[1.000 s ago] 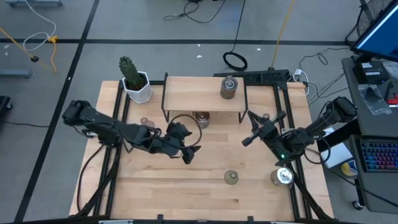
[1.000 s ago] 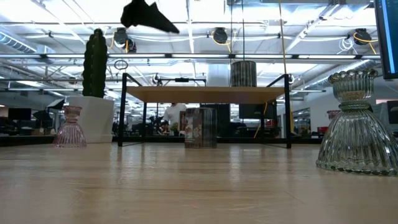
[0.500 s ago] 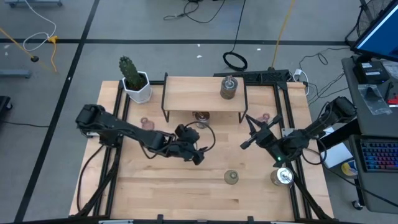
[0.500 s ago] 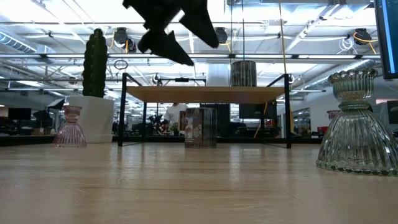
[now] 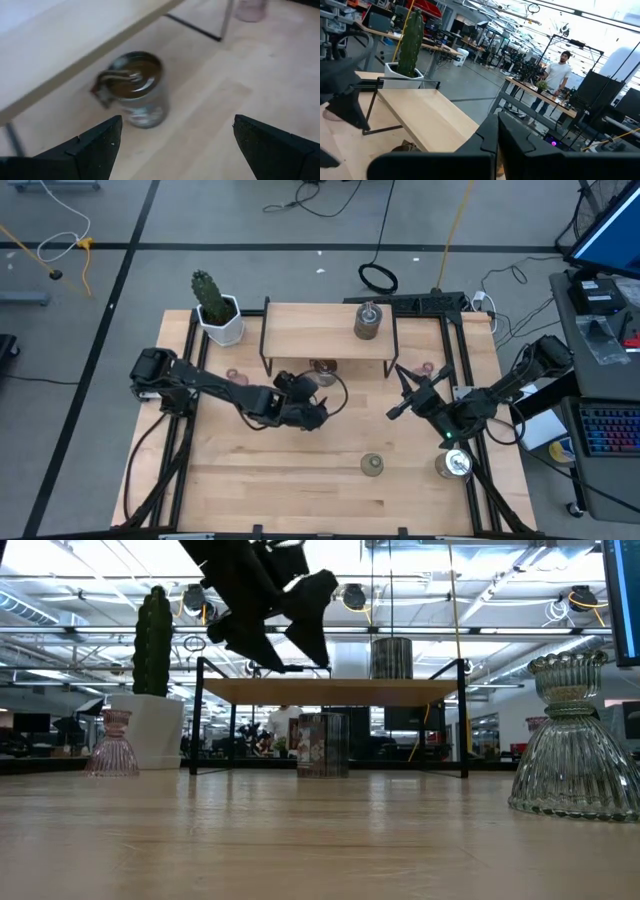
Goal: Pick & Place candle stick holders
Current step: Put the top brown scented candle on the shelf
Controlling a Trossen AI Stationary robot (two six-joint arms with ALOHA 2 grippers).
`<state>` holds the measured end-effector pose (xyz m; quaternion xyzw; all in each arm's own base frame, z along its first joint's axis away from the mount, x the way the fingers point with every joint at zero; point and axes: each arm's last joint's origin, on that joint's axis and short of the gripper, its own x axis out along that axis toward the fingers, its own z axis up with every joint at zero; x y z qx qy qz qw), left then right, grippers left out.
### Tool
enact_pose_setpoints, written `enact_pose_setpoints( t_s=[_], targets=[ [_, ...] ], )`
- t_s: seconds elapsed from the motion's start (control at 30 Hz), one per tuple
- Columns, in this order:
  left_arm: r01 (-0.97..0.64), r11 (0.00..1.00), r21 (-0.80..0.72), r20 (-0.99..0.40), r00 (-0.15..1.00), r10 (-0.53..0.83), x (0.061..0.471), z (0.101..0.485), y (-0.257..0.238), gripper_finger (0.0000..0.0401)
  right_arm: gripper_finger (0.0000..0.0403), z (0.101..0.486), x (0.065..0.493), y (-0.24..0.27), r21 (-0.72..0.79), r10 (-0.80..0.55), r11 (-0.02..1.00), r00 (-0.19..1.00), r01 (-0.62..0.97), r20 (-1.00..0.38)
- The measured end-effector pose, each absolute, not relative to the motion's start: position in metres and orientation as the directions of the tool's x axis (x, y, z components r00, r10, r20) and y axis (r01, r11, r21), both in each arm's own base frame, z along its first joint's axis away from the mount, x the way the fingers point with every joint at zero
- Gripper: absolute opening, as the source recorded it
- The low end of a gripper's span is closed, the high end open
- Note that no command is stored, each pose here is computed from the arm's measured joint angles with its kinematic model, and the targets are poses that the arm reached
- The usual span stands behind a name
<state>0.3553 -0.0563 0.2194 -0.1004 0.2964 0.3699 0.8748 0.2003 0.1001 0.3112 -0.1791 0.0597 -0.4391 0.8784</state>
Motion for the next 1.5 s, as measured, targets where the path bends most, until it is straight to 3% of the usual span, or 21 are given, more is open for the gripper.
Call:
enact_pose_setpoints(
  t_s=[0.57,1.5],
  targets=[
    [-0.786,0.618,0.026,-0.603,0.481,0.637,0.372,0.183,-0.041,0.0379,0.0001,0.311,0.200,0.100,-0.369,-0.793,0.550,0.607,0.750,0.052],
    [-0.774,0.633,-0.022,-0.715,0.455,0.531,0.384,0.164,0.009,0.0379,0.0001,0.311,0.200,0.100,-0.377,-0.793,0.547,0.607,0.747,0.053]
  ],
)
